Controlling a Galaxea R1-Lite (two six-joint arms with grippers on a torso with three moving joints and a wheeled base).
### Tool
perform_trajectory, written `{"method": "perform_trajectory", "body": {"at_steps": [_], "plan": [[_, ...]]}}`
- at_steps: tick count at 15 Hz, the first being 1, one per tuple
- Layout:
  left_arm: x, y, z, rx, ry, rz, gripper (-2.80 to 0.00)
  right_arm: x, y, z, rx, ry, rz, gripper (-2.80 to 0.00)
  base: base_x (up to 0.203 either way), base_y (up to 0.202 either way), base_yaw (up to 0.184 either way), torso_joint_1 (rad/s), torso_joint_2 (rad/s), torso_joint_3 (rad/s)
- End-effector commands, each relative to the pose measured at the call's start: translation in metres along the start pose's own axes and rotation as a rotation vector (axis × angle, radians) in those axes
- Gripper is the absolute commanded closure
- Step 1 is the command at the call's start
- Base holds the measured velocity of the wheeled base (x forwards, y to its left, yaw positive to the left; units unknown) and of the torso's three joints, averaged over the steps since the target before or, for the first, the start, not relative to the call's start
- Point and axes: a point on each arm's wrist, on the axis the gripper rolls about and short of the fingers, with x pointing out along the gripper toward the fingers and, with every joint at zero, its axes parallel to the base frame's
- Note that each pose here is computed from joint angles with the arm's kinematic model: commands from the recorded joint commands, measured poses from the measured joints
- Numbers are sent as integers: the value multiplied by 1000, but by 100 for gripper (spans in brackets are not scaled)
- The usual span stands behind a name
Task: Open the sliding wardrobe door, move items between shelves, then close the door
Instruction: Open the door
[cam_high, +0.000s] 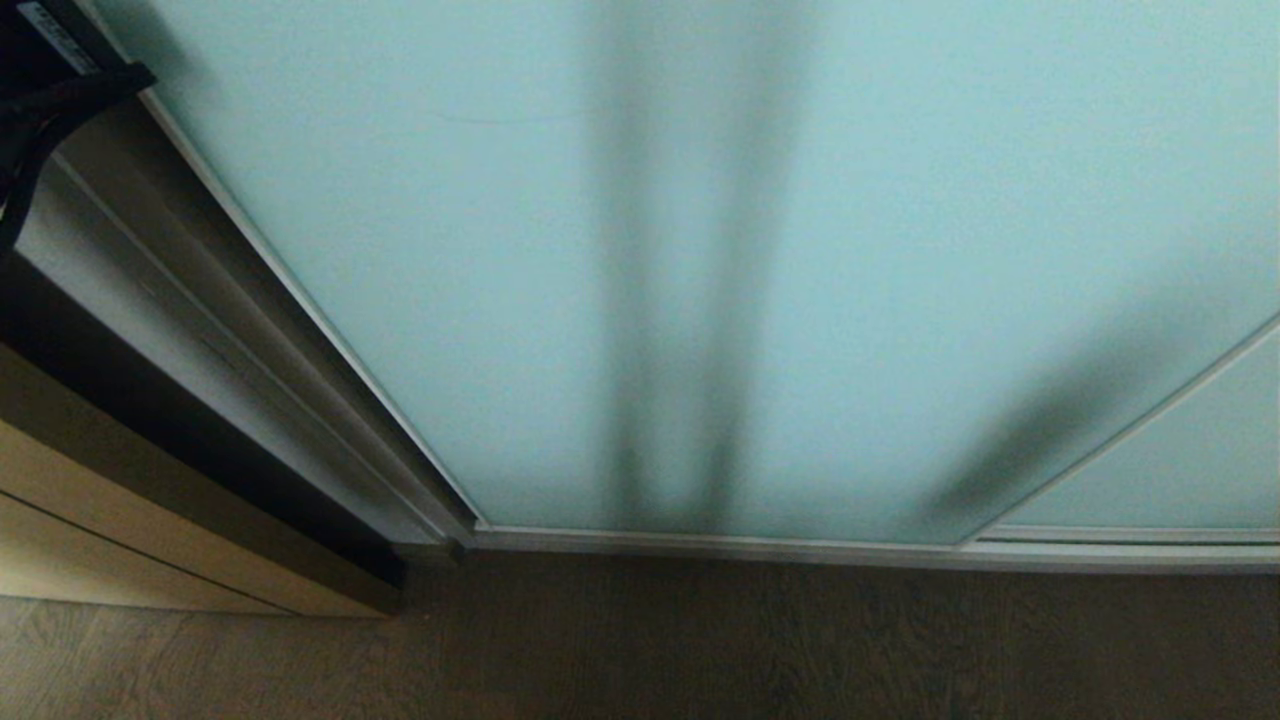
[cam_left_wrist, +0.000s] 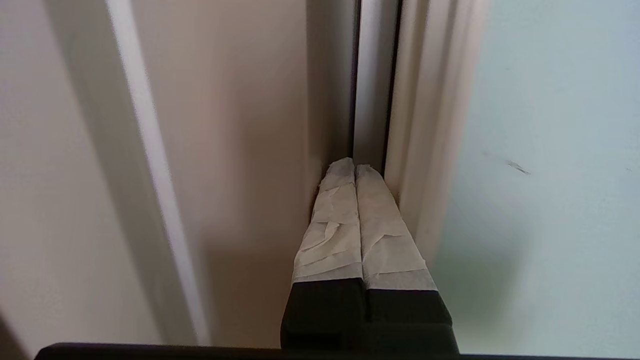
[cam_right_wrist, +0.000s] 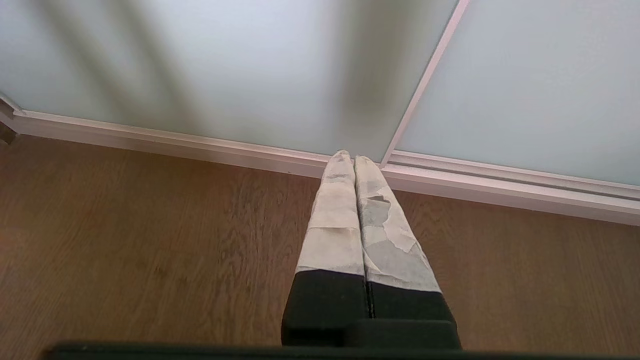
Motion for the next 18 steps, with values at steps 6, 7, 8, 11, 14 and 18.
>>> {"method": "perform_trajectory", "body": {"at_steps": [6,7,8,11,14,18], "plan": [[7,-31,-8,-63,11,-91,0,0,0,0,-1,1,1,0,0,0,0,0,0,0],[7,-35,-9,-71,14,-103,0,0,0,0,-1,0,1,0,0,0,0,0,0,0],[6,-40,-10,-82,20,-118,0,0,0,0,-1,1,1,0,0,0,0,0,0,0],[6,-57,-18,-104,41,-163,0,0,0,0,-1,1,1,0,0,0,0,0,0,0],[8,-76,-26,-131,61,-209,0,0,0,0,-1,0,1,0,0,0,0,0,0,0],[10,-103,-38,-166,84,-270,0,0,0,0,-1,1,1,0,0,0,0,0,0,0]]}}
